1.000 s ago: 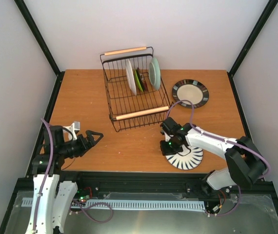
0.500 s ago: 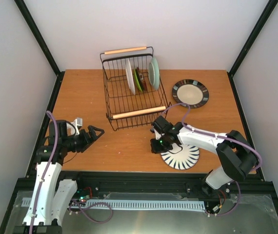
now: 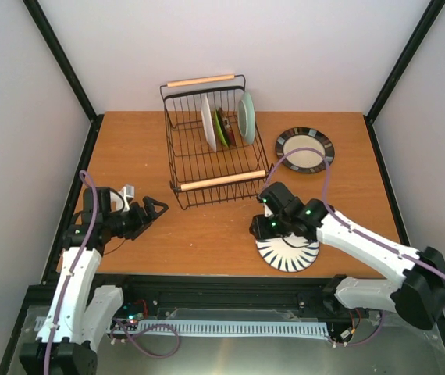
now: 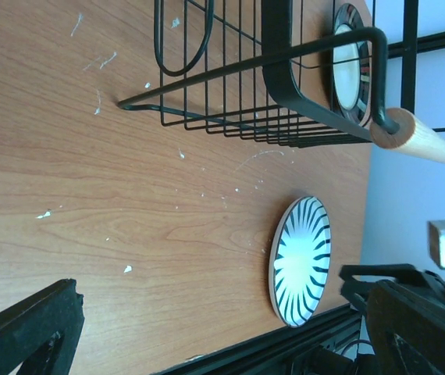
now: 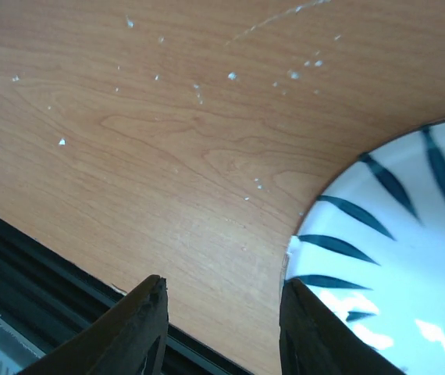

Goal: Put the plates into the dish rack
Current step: Move the dish rack to the center of the board.

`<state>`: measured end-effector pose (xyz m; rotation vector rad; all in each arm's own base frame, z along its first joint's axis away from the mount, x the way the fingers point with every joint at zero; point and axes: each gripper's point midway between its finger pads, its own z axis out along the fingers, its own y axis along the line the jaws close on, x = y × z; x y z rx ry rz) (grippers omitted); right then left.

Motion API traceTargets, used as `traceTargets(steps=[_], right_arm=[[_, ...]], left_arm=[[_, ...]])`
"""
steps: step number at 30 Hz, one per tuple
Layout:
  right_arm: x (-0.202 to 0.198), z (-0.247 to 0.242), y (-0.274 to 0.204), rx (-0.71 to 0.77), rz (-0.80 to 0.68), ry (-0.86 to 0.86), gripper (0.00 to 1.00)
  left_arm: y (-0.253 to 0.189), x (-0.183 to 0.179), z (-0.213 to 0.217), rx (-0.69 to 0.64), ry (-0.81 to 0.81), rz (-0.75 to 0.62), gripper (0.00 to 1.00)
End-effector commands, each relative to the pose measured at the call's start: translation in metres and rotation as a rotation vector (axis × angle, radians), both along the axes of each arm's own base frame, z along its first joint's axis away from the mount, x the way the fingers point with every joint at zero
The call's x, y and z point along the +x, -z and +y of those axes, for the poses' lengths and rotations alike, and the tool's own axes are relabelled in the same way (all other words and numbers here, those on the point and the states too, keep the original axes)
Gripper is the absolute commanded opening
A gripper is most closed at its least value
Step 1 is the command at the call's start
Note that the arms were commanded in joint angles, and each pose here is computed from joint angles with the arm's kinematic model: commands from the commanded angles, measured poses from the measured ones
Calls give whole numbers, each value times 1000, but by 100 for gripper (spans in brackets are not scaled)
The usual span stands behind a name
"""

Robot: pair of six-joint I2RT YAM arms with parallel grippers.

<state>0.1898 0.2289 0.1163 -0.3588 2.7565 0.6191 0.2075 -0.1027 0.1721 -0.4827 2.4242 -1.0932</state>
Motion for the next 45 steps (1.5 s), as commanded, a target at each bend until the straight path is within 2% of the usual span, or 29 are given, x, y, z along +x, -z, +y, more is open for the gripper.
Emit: traceTargets(steps=[1, 7, 9, 11, 14, 20, 27, 41, 43, 45], right_arm=[[8, -25, -35, -32, -88, 96, 42], [53, -79, -121, -67, -295, 325, 47], [72, -99, -133, -82, -311, 409, 46], [89, -109, -126, -90, -254, 459, 42], [108, -109, -113, -80, -172, 499, 41], [128, -75, -100, 87, -61, 503, 43], [142, -68, -114, 156, -85, 515, 43], [169, -48, -97, 219, -45, 494, 43], [173, -47, -93, 214, -42, 493, 40], [179, -47, -89, 207, -45, 495, 31]], left_arm=[[-18, 20, 2, 25, 7, -87, 100], [-32, 38, 8, 55, -22, -128, 100], [-39, 42, 10, 64, -35, -144, 100], [-45, 45, 12, 70, -47, -157, 100], [-52, 47, 13, 74, -51, -168, 100], [-60, 49, 15, 88, -59, -183, 100], [-55, 45, 16, 93, -63, -179, 100], [-49, 48, 16, 111, -51, -162, 100], [-48, 48, 17, 114, -51, -160, 100], [-48, 49, 17, 119, -51, -161, 100]])
